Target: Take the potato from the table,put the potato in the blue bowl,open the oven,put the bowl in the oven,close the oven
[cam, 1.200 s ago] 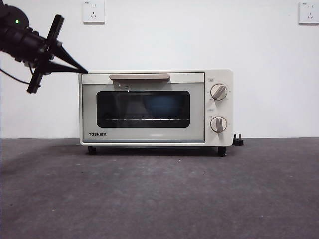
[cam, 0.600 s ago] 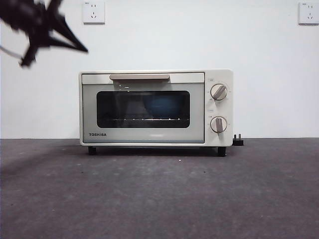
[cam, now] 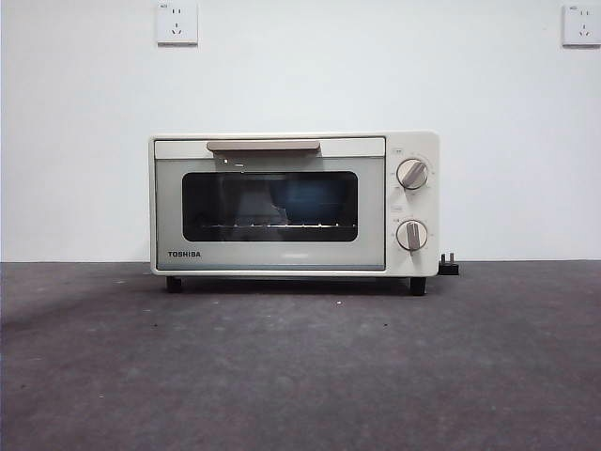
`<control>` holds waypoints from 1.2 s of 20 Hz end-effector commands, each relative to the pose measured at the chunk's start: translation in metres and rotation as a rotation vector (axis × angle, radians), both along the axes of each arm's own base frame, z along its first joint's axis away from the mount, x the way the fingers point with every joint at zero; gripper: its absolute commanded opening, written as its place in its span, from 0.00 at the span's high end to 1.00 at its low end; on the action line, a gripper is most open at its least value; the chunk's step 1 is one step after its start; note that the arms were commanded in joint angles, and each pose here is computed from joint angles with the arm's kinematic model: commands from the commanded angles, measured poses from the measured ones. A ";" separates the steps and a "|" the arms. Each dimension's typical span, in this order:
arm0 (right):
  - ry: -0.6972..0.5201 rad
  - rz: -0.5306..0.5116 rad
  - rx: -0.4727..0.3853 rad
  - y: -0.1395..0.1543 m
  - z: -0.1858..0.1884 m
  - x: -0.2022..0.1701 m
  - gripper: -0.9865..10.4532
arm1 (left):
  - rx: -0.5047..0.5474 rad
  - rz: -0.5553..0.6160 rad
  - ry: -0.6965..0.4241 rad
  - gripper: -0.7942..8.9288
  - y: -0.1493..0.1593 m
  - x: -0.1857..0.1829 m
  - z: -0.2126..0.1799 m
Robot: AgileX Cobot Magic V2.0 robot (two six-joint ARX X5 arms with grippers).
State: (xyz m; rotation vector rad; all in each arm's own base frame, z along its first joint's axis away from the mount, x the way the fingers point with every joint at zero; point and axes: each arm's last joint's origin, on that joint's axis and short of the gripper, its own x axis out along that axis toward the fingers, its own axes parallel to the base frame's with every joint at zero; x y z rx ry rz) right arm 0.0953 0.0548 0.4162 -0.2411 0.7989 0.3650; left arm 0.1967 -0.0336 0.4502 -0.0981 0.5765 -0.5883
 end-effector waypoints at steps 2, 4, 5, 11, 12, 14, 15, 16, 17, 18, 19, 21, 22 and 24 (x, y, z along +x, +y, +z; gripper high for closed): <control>0.014 0.004 -0.014 0.000 -0.003 0.000 0.91 | 0.008 -0.010 -0.029 0.92 0.000 -0.004 0.003; 0.018 0.004 -0.017 0.001 -0.003 0.001 0.91 | 0.009 -0.010 -0.025 0.92 0.000 -0.003 0.002; 0.019 0.004 -0.018 0.001 -0.003 0.002 0.91 | 0.010 -0.010 -0.015 0.92 -0.001 0.001 0.000; 0.044 0.004 -0.034 0.006 -0.006 0.010 0.91 | 0.075 0.013 -0.127 0.92 0.003 -0.015 0.006; 0.051 0.004 -0.038 0.007 -0.007 0.012 0.91 | 0.069 0.016 -0.180 0.92 0.004 -0.021 0.007; 0.063 0.004 -0.046 0.010 -0.008 0.016 0.91 | 0.066 0.020 -0.344 0.92 0.006 -0.036 0.001; 0.069 0.004 -0.049 0.011 -0.009 0.018 0.91 | 0.058 0.024 -0.443 0.92 0.006 -0.044 -0.006; 0.075 0.004 -0.053 0.012 -0.010 0.019 0.91 | 0.047 0.029 -0.541 0.92 0.007 -0.051 -0.017; 0.082 0.004 -0.057 0.014 -0.011 0.022 0.91 | 0.038 0.033 -0.628 0.92 0.008 -0.059 -0.030; 0.090 0.004 -0.062 0.015 -0.012 0.024 0.91 | 0.032 0.037 -0.697 0.92 0.009 -0.066 -0.046; 0.096 0.004 -0.066 0.016 -0.013 0.026 0.91 | 0.040 0.036 -0.758 0.92 0.010 -0.075 -0.062; 0.110 0.004 -0.075 0.019 -0.015 0.030 0.91 | 0.096 0.030 -0.820 0.92 0.011 -0.089 -0.098; 0.116 0.004 -0.078 0.020 -0.016 0.032 0.91 | 0.132 0.030 -0.822 0.92 0.013 -0.093 -0.117; 0.127 0.004 -0.085 0.022 -0.018 0.035 0.91 | 0.172 0.045 -0.786 0.92 0.016 -0.095 -0.157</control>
